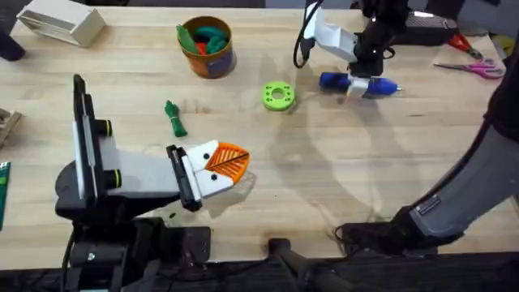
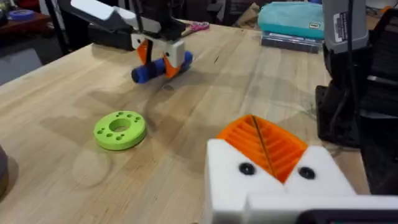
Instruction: Pick up the gripper from the table and insert it into the empty holder that is missing its gripper. Then pick up a screw, insert it into the mounting hole, and use the screwdriver to tighten it. Finally, clean up the table by picking up the vegetable and placing it into the bucket.
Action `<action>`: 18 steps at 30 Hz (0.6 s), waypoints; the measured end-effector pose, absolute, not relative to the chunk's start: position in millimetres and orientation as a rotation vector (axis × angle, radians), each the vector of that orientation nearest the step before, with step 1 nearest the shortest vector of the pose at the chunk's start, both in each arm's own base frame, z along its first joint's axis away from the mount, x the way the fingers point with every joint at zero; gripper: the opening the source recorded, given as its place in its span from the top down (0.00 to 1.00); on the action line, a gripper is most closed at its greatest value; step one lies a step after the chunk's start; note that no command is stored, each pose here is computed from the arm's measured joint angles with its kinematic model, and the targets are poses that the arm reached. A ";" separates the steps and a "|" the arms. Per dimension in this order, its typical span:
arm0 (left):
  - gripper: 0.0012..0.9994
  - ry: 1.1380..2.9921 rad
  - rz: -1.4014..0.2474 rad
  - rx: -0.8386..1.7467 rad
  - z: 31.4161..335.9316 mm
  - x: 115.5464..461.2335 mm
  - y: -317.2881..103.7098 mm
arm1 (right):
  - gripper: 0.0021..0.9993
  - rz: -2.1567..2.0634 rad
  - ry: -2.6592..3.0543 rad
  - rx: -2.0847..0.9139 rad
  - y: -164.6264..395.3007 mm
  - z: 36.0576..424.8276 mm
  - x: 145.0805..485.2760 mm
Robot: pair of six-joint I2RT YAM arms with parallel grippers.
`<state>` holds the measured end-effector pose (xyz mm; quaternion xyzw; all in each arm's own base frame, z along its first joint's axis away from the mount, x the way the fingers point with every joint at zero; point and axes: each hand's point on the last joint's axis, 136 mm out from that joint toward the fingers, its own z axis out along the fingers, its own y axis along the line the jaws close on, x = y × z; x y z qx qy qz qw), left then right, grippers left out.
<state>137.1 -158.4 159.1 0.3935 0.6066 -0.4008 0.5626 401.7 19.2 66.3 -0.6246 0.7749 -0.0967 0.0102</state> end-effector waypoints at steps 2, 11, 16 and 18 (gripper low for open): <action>1.00 1.428 -0.944 0.927 159.1 137.1 -158.4 | 0.05 -0.307 2.418 -1.957 18.4 66.3 401.4; 1.00 1.428 -0.944 0.927 159.1 137.1 -158.4 | 0.02 -0.298 2.477 -1.851 22.8 68.7 401.5; 0.13 1.427 -0.941 0.928 159.1 137.2 -158.4 | 0.02 -0.220 2.493 -1.542 54.5 112.1 400.6; 0.20 1.426 -0.938 0.927 159.2 137.6 -158.2 | 0.02 -0.205 2.502 -1.423 59.8 129.2 399.5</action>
